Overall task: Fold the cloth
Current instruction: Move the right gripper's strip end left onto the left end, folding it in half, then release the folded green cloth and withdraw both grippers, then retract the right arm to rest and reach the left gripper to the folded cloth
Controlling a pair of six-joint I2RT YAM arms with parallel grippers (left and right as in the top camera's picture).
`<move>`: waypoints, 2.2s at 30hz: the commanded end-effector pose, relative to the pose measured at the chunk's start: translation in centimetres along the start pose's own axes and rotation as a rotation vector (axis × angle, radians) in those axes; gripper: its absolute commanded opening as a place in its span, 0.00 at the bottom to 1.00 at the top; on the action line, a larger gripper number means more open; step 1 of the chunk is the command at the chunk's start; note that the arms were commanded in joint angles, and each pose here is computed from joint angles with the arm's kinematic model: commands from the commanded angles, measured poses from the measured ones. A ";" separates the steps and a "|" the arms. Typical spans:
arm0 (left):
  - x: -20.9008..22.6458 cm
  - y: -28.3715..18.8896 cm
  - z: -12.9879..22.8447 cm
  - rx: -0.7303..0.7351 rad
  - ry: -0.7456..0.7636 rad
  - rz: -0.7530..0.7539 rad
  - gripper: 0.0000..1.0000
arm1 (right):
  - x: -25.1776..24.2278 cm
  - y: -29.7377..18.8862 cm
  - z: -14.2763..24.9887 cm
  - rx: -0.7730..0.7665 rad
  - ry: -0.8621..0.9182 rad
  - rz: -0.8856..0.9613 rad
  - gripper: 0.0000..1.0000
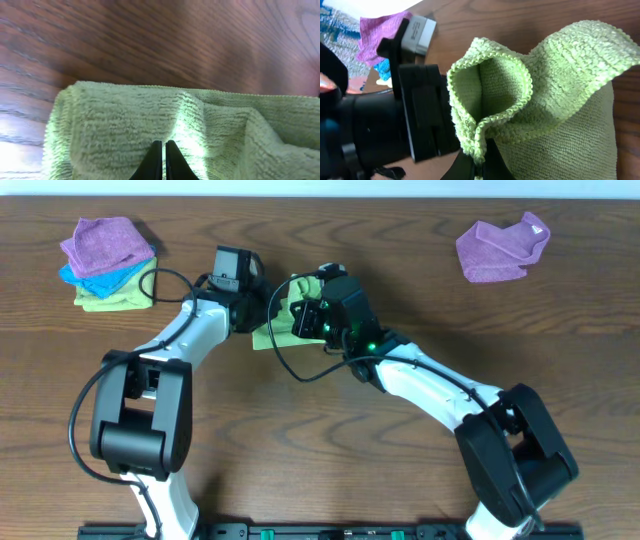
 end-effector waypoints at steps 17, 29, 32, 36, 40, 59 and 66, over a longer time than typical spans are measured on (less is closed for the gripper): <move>5.6 -8.5 -5.7 -0.145 0.003 -0.130 0.06 | 2.0 5.3 3.0 0.120 -0.081 0.000 0.01; 8.7 -11.8 -7.1 -0.201 -0.071 -0.165 0.06 | 0.5 7.2 6.0 0.203 -0.106 0.064 0.01; 8.9 -12.3 -7.3 -0.214 -0.073 -0.166 0.06 | 0.4 7.2 6.2 0.209 -0.108 0.069 0.15; 8.8 -12.4 -7.4 -0.217 -0.073 -0.165 0.06 | 0.6 7.2 6.2 0.205 -0.109 0.061 0.48; 9.0 -12.5 -7.4 -0.220 -0.075 -0.166 0.06 | 1.3 7.0 6.9 0.255 -0.102 0.016 0.98; 7.7 -15.2 -7.1 -0.241 -0.072 -0.162 0.72 | -0.2 -6.8 -2.4 0.255 -0.344 0.150 0.99; 7.7 -15.9 -5.0 -0.175 -0.140 -0.172 0.95 | -3.7 -15.1 -2.0 0.290 -0.414 0.289 0.99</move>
Point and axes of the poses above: each gripper's point midway between its finger pads, its own y axis out along the fingers, its own x axis along the line the jaws close on, z = x × y, the point moved 1 cm from there along -y, back along the fingers, and after that the axes turned 12 degrees about y, right-handed, at the moved point
